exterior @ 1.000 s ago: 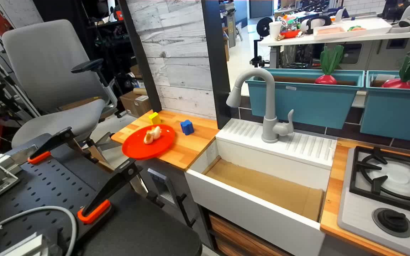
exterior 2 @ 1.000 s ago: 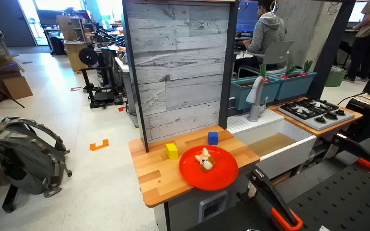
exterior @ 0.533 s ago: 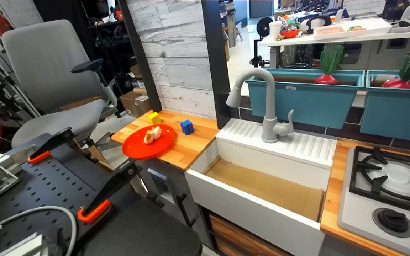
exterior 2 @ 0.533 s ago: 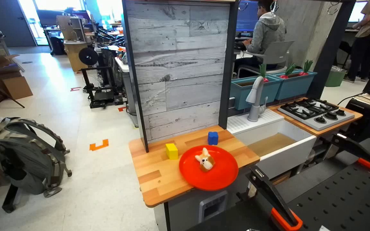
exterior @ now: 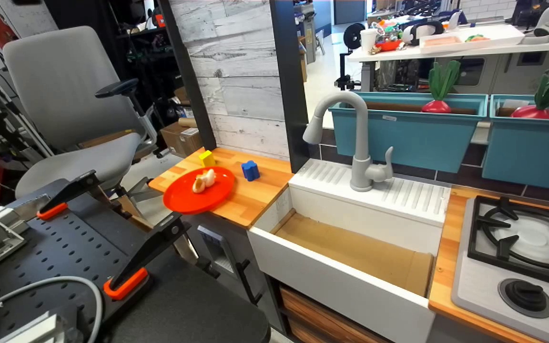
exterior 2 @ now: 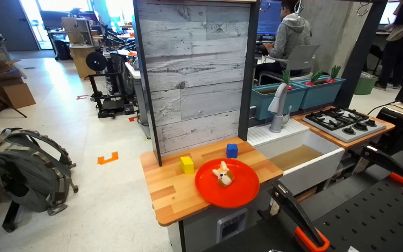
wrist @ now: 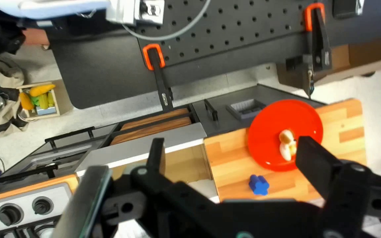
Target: Slide the tap to the center of the sink, remove the toy from the orange plate and put it on the base top
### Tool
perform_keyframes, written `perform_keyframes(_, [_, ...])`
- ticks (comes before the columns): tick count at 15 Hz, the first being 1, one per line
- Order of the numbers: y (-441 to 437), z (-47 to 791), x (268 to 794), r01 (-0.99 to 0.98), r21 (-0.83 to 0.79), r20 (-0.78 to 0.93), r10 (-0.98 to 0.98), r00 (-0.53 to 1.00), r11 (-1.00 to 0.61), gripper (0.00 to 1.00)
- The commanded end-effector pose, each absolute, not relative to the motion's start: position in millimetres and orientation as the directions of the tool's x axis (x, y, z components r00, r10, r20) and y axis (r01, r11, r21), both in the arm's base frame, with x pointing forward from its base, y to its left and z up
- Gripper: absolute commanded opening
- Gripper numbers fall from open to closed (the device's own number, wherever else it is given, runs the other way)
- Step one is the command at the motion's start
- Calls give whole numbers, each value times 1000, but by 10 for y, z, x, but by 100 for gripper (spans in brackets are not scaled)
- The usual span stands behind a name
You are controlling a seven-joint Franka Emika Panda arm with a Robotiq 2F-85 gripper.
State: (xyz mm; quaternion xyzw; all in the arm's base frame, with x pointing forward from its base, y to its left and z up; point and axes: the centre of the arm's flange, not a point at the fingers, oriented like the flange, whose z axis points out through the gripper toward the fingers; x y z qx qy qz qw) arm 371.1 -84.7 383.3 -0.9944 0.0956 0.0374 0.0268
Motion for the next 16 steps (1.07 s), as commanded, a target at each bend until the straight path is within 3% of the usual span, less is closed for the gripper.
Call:
perform_keyframes(1, [-1116,3705,4516,-365,-114,-41,-363,931,-924,100])
perform_keyframes(10, [-1690,3260,5859,-712,-204,16,-730,684,-672,100])
perform_keyframes(16, [-1939,2627,6344,-829,-159,59,-843,534,-536,100])
